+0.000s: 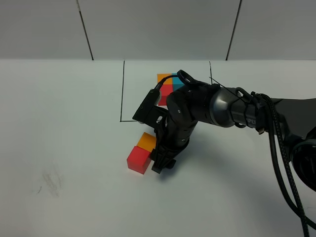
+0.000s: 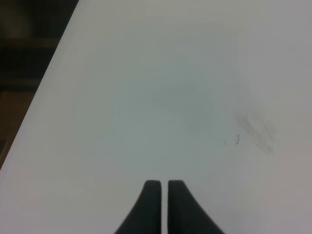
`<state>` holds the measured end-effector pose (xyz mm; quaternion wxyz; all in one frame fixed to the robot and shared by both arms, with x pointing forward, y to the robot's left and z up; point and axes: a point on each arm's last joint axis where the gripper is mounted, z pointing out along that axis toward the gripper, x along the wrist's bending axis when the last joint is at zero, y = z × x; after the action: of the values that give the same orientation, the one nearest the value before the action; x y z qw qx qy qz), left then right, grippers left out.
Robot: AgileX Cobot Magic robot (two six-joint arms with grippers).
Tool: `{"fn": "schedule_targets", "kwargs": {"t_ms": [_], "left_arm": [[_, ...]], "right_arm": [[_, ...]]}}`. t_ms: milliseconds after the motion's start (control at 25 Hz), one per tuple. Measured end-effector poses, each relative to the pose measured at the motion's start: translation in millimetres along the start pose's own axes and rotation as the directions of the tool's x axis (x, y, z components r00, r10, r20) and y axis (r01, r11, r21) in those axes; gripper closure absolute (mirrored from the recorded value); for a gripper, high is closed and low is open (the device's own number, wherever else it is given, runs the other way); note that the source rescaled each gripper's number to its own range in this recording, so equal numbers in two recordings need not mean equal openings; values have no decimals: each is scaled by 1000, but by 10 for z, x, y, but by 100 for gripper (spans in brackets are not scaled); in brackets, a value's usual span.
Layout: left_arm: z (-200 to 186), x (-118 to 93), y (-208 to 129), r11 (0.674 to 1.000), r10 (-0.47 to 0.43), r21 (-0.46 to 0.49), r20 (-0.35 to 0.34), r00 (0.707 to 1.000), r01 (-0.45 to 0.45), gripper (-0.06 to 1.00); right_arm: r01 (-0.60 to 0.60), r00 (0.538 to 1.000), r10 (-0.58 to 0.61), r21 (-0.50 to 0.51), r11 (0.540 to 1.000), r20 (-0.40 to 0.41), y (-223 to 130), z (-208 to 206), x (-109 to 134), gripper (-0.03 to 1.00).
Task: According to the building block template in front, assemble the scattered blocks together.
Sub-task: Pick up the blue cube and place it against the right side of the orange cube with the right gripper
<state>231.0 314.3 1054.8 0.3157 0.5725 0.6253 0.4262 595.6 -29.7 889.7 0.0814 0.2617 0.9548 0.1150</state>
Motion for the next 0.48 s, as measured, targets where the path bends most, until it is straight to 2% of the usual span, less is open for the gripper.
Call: {"fn": "schedule_targets", "kwargs": {"t_ms": [80, 200, 480], "left_arm": [[0, 0, 0, 1000, 0, 0, 0, 1000, 0, 94], [0, 0, 0, 1000, 0, 0, 0, 1000, 0, 94], [0, 0, 0, 1000, 0, 0, 0, 1000, 0, 94]], "right_arm": [[-11, 1000, 11, 0, 1000, 3, 0, -1, -8, 5], [-27, 1000, 27, 4, 1000, 9, -4, -1, -13, -1], [-50, 999, 49, 26, 998, 22, -22, -5, -25, -3]]}}
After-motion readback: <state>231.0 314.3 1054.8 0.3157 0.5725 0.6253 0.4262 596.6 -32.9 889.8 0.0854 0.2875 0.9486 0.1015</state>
